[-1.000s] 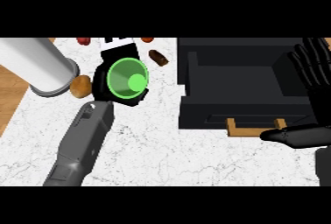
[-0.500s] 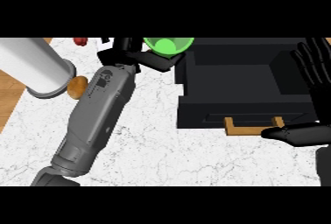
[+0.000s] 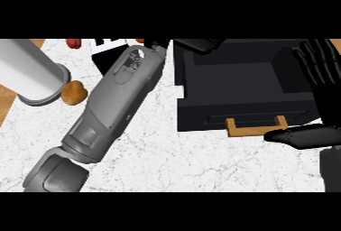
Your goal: Pick up the cup, place it into the drawer and close the drawer
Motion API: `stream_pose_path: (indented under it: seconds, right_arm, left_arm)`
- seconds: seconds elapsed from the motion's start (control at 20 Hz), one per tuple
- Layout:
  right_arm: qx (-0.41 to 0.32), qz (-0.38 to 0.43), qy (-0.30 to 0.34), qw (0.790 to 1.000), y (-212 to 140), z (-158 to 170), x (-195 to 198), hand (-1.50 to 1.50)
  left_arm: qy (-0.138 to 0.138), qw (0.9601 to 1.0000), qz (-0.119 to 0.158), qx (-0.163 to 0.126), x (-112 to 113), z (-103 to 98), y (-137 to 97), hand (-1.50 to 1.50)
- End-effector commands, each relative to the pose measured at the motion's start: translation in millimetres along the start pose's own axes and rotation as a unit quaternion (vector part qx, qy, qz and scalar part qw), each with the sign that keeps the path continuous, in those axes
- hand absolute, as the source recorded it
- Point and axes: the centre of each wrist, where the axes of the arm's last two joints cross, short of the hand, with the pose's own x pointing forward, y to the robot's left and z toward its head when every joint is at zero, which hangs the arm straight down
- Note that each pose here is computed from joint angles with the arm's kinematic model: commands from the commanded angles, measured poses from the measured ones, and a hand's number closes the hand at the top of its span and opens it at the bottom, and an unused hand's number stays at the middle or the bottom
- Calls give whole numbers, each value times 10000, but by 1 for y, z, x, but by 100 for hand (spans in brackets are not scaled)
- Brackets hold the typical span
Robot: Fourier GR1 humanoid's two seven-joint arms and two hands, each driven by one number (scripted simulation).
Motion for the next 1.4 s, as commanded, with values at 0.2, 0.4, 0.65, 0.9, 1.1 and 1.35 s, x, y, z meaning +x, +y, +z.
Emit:
stream_pose_path:
  seconds: [0.2,0.4,0.65,0.9,1.1,1.35]
  right_arm:
    - [204,-114,-124,9997,5,-10,0,-150]
    - [334,-94,-264,9990,14,-21,-1,-150]
    - [611,-254,-360,9972,25,-28,4,-150]
    - [1000,-377,-492,9931,29,-36,12,-150]
    - [1912,-944,-563,9754,50,-39,8,150]
    - [3064,-1031,-299,9458,61,-35,5,150]
  left_arm:
    - [847,9948,-533,-198,-14,-3,-10,150]
    - [1270,9859,-914,-594,-41,14,-7,150]
    - [1409,9820,-1023,-734,-39,14,-11,150]
    - [1189,9900,-547,-529,-47,22,-9,-150]
    - [960,9946,113,-377,-44,22,-9,-150]
    - [297,9958,830,-254,-31,16,-11,-150]
